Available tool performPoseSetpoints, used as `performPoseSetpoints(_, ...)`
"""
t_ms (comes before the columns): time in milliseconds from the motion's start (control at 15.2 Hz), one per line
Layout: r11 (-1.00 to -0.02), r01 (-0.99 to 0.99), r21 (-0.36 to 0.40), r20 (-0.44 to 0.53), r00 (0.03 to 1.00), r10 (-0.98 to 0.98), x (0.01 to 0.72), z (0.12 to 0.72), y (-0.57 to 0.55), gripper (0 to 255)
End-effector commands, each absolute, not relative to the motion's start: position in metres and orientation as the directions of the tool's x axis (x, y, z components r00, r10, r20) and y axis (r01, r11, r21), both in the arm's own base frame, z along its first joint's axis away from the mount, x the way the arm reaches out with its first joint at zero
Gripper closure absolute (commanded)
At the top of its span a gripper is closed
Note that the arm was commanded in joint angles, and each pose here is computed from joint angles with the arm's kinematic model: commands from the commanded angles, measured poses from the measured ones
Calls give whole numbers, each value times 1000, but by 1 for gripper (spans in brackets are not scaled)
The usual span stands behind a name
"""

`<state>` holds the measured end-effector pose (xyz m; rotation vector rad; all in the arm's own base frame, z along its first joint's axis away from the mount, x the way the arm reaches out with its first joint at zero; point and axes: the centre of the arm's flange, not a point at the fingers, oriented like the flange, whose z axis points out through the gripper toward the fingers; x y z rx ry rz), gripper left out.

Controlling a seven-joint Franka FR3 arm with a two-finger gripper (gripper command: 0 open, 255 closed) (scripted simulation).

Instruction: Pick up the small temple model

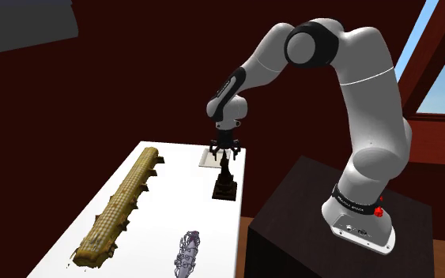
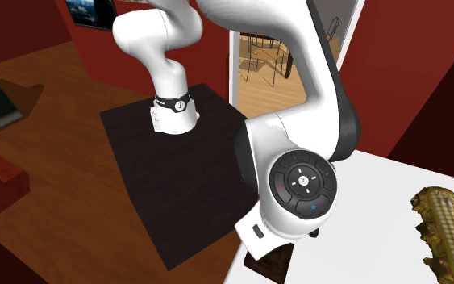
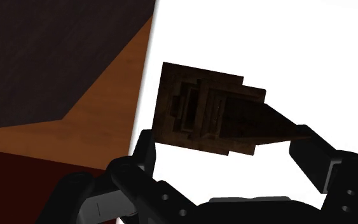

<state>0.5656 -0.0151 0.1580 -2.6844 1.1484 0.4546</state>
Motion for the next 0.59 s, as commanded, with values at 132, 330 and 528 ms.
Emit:
performPoseSetpoints(132,-683,-729,-50,-349,654,-672,566,154,-16,255)
performPoseSetpoints(330,-683,-729,-50,-349,654,-672,566,154,-17,255)
performPoseSetpoints(528,-683,-729,-50,-349,654,-672,566,154,-17,255)
